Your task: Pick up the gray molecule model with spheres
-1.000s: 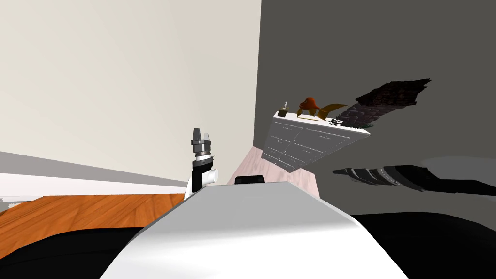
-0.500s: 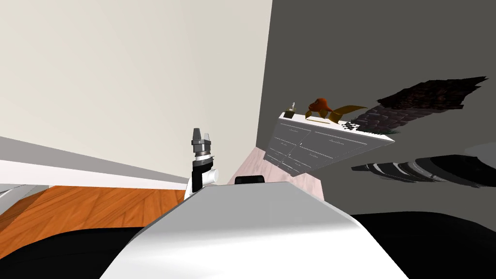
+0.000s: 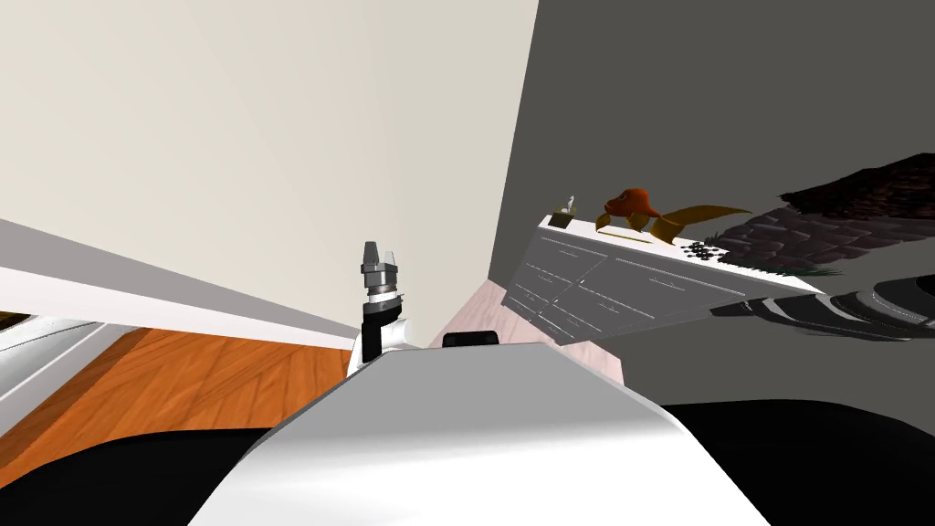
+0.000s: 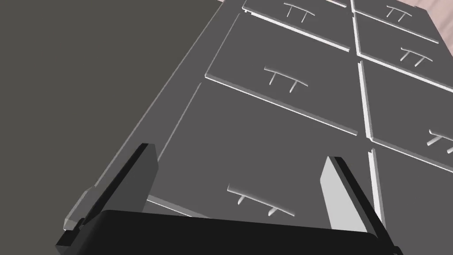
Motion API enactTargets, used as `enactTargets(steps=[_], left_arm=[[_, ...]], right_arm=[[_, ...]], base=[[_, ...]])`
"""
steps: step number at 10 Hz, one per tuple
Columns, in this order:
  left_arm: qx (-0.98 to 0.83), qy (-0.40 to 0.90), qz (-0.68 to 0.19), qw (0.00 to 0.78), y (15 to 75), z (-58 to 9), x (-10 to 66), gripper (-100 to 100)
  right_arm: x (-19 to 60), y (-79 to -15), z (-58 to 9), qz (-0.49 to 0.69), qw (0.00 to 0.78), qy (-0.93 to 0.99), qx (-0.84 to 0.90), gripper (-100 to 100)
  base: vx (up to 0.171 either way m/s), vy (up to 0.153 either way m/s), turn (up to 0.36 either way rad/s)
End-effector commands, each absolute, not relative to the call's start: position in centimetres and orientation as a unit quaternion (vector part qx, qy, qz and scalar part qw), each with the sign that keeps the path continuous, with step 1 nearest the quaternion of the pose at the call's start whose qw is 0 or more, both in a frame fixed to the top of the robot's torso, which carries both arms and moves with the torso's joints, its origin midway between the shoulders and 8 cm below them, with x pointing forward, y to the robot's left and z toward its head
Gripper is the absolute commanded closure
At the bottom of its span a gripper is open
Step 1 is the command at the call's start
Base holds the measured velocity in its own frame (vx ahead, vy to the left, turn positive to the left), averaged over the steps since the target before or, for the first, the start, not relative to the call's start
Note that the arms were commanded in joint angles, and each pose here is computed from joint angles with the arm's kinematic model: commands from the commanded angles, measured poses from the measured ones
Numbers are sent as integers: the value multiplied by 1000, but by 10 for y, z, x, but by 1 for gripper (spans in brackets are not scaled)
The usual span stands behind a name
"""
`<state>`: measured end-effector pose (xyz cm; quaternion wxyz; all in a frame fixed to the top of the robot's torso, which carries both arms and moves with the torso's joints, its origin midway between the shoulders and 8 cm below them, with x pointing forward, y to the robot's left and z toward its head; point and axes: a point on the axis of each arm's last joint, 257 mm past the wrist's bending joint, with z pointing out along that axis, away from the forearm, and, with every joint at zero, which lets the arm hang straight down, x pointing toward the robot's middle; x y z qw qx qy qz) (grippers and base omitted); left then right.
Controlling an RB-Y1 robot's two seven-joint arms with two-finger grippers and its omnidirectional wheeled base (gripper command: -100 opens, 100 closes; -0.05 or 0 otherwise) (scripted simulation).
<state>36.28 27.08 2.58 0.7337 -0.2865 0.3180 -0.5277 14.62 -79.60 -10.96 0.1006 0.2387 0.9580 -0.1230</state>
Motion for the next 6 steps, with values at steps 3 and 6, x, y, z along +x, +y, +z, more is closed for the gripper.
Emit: enactTargets(steps=[3,6], left_arm=[[-286,318,-528,734,271,26,363,0],[-287,318,-527,734,271,26,363,0]], right_arm=[[145,-825,-55,-184,112,943,252,-100],[141,-838,-32,-212,117,934,263,-100]], base=[[105,-118,237],[104,-158,167]])
